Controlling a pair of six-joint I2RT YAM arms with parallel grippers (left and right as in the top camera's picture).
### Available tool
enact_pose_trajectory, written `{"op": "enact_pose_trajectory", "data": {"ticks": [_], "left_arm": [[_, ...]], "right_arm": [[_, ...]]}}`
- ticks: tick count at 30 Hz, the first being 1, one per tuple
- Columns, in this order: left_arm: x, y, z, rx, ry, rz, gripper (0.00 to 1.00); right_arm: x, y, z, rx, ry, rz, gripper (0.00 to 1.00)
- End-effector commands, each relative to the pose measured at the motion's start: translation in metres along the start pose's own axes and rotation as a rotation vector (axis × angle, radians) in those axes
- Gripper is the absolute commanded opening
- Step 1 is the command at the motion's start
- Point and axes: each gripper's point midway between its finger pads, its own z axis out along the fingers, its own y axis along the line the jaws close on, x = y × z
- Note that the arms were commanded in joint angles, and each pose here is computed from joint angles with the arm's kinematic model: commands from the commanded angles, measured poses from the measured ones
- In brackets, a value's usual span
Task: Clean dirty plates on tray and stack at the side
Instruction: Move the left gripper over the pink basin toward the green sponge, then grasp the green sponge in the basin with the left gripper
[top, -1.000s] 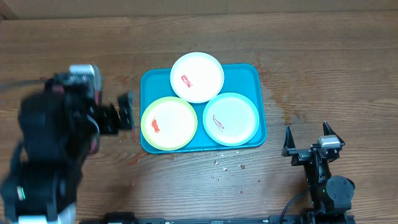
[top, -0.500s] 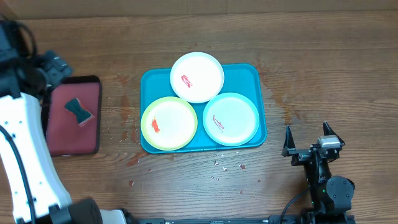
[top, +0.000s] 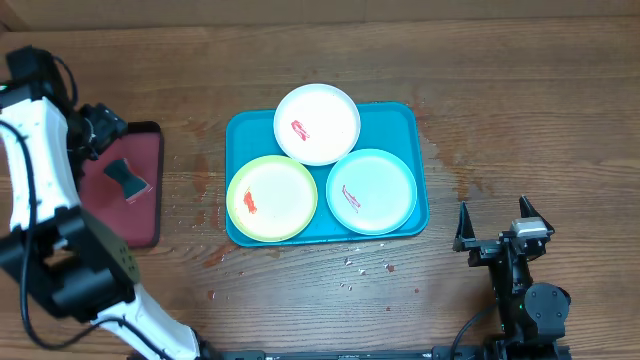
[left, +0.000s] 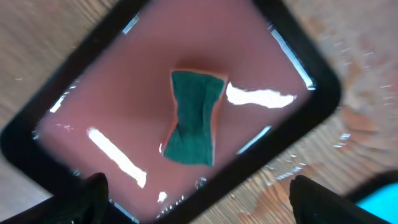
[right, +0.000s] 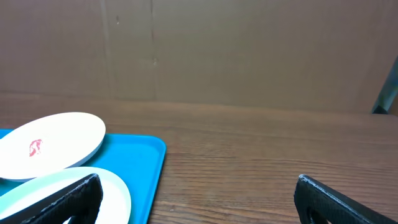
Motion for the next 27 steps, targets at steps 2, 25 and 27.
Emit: {"op": "enact_pose_trajectory", "data": {"ticks": [2, 25, 27], "left_arm": [[0.002, -0.004, 0.037, -0.020, 0.073, 0.103, 0.95], [0.039, 0.010, 0.118, -0.106, 0.309, 0.224, 0.50], [0.040, 0.010, 0.118, -0.108, 0.311, 0.224, 0.33]], "right_arm": [[0.001, 0.001, 0.000, -0.001, -0.006, -0.001, 1.00], [0.001, 0.001, 0.000, -0.001, -0.005, -0.001, 1.00], [0.001, 0.001, 0.000, -0.001, -0.005, -0.001, 1.00]]}}
